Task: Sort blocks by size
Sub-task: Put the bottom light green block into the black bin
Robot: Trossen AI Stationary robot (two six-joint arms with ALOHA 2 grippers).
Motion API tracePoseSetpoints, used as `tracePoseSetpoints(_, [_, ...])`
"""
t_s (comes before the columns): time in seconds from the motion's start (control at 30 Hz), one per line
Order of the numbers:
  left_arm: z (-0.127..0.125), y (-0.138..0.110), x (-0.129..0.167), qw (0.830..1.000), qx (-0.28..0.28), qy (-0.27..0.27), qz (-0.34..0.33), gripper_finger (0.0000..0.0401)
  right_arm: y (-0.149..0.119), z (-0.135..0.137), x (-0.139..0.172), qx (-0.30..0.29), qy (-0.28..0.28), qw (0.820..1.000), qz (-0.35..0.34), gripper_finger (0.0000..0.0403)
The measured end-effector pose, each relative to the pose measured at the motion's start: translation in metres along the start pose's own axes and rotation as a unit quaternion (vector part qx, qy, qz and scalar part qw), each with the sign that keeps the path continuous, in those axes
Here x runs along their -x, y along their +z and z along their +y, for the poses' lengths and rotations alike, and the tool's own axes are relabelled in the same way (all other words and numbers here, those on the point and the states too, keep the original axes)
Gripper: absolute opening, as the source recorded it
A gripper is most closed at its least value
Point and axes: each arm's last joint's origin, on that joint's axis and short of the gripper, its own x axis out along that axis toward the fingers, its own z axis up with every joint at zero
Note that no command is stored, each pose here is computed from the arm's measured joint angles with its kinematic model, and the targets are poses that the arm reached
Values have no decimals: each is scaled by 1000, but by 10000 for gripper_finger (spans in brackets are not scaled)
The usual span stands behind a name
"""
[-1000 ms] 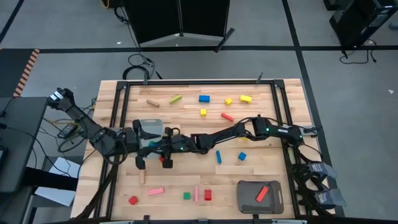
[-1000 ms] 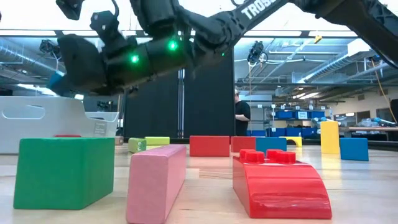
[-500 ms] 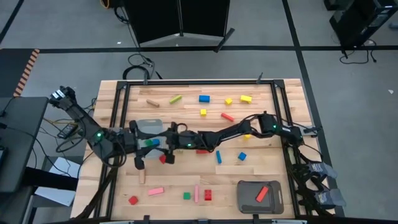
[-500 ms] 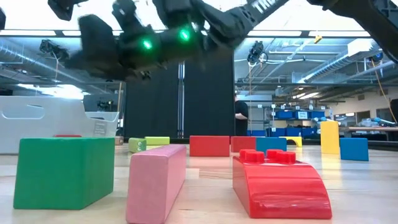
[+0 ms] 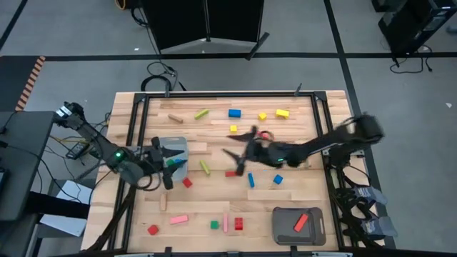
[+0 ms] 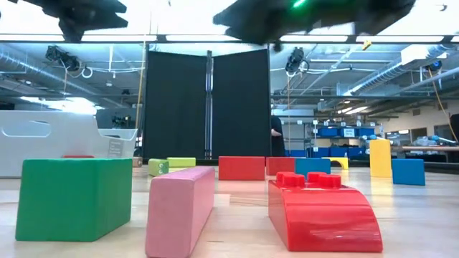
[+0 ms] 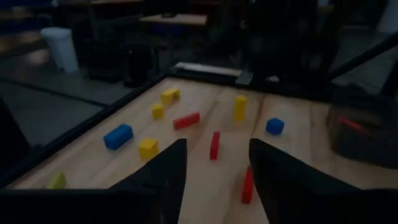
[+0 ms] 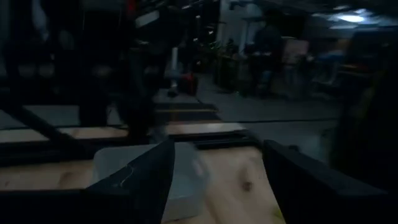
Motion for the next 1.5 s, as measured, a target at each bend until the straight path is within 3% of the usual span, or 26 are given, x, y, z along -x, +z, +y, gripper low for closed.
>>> tracePoseSetpoints(0.27, [0, -10, -53, 995, -8, -27, 92, 181, 40, -24, 79, 35, -47, 998, 35, 253])
tracePoseSetpoints(0.43, [0, -8, -92, 972, -71, -38, 223, 181, 52, -28, 108, 33, -39, 998, 26, 252])
tracePoseSetpoints(0.6, [-13, -8, -126, 918, -200, -96, 328, 181, 52, -26, 117, 49, -24, 998, 33, 251])
tracePoseSetpoints(0.73, [-20, -15, -147, 858, -295, -123, 402, 184, 51, -25, 118, 63, -21, 997, 35, 249])
tracePoseSetpoints(0.83, [-23, -20, -161, 817, -322, -148, 454, 189, 51, -25, 118, 64, -21, 997, 34, 250])
tracePoseSetpoints(1.0, [-24, -38, -179, 769, -361, -168, 500, 202, 51, -25, 118, 64, -21, 997, 34, 250])
tracePoseSetpoints(1.3, [-21, -68, -196, 731, -377, -179, 540, 209, 51, -25, 118, 62, -20, 997, 33, 248])
tracePoseSetpoints(1.5, [-17, -72, -202, 740, -357, -152, 549, 186, 52, -24, 118, 61, -19, 998, 29, 245])
